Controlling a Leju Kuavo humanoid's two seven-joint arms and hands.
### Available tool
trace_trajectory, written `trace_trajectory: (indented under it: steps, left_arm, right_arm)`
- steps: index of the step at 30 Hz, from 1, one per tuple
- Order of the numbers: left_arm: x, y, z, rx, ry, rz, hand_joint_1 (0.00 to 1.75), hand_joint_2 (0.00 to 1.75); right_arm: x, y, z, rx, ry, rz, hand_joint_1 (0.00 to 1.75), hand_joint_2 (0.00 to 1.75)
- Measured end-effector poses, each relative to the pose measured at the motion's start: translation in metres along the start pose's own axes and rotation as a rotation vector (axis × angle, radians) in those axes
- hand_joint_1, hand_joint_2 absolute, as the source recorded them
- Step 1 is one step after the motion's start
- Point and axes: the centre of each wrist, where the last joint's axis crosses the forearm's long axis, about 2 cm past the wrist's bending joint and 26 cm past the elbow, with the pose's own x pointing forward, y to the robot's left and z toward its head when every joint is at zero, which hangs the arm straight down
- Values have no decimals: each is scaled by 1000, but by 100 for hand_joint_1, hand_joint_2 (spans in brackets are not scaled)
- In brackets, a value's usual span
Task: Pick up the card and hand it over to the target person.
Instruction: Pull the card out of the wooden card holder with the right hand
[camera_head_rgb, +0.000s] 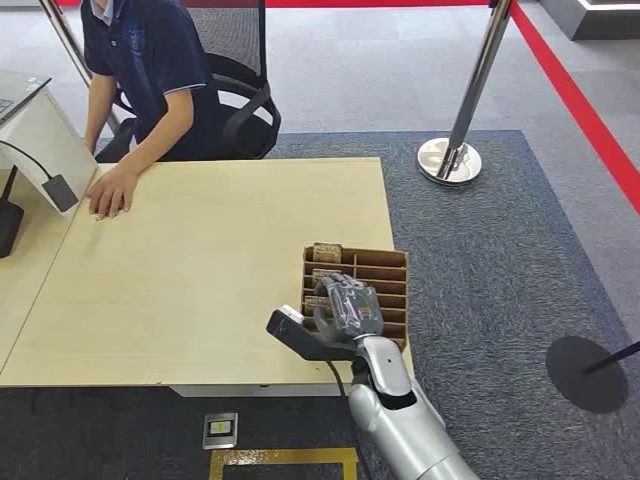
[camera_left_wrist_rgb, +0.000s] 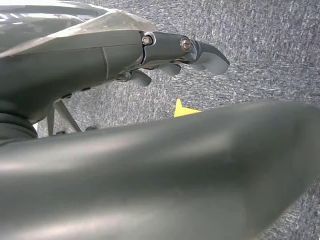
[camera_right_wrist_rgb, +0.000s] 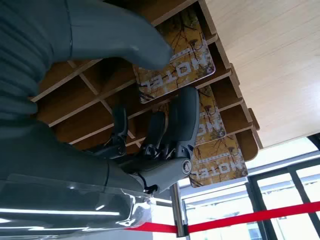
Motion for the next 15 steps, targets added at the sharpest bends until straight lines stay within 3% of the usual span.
trace_trajectory:
  steps: [15]
  left_arm:
    - [0,0,0,1,1,-2,0,0]
  right_arm:
    - [-6,4,2,11,17,-1,88,175]
